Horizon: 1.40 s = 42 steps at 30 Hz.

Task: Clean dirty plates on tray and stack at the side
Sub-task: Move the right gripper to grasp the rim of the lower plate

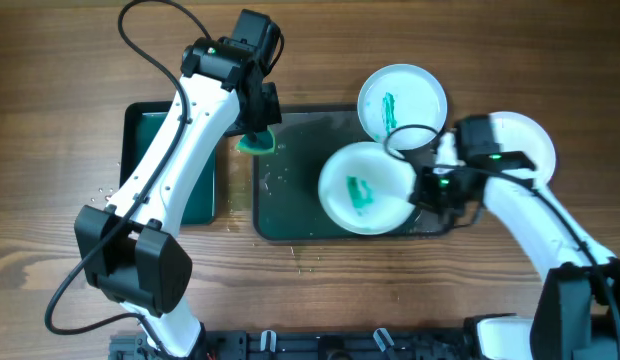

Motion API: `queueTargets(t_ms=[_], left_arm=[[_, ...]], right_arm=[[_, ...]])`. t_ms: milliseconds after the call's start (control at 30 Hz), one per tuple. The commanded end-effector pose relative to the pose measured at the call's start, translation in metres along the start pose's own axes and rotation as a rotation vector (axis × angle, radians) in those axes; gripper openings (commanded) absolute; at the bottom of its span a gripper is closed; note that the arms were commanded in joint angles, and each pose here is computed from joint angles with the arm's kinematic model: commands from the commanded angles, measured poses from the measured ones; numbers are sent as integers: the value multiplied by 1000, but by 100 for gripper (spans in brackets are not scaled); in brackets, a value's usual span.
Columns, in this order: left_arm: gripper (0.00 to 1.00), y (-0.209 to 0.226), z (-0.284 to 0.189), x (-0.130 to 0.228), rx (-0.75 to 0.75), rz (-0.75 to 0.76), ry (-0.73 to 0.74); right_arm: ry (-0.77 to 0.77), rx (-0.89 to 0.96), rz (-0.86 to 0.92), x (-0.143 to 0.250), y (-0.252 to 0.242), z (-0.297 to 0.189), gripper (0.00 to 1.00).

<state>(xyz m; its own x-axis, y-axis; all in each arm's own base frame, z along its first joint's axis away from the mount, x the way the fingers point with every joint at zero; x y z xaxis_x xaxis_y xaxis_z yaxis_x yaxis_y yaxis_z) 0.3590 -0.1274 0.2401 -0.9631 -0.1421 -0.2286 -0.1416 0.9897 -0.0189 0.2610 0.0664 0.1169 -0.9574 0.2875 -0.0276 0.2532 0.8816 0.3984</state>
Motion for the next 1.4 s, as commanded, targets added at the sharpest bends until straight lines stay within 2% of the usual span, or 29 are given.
queueTargets(t_ms=[0,200,433,633,733,967,1167,1367], left_arm=[[4,0,-8,-1,17,13,-13],[4,0,-8,-1,17,13,-14],[4,0,-8,-1,17,13,-13],[4,0,-8,-1,18,13,-14],[4,0,-8,-1,17,13,-14],[4,-3,-1,3,46,14,11],[4,-2,12,6,40,15,23],[4,-8,33,12,98,8,44]], right_arm=[[-82,28,118,0,28,5,4],[-126,-44,61,2,72,40,4],[-71,-20,32,8,73,66,5],[-88,-25,-75,2,75,64,29],[-107,-30,-150,-5,76,60,33],[-153,-28,-300,-14,77,67,32],[-125,-54,-296,-15,77,82,5],[-114,-53,-214,-15,75,85,4]])
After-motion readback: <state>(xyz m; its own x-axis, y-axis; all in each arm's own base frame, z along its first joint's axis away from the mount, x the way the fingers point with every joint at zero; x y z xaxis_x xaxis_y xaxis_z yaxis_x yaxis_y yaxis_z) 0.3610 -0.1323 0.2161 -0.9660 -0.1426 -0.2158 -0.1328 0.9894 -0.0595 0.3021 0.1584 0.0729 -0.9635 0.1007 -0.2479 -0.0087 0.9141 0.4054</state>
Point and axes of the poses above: each gripper's point midway between its finger pads, its own z axis out along the fingers, its own y axis along the line the jaws close on, x = y × z, the point moved 8 cm from there along -z, back along the fingers, and after that the axes turned 2 degrees about z, right-handed, at the moved point
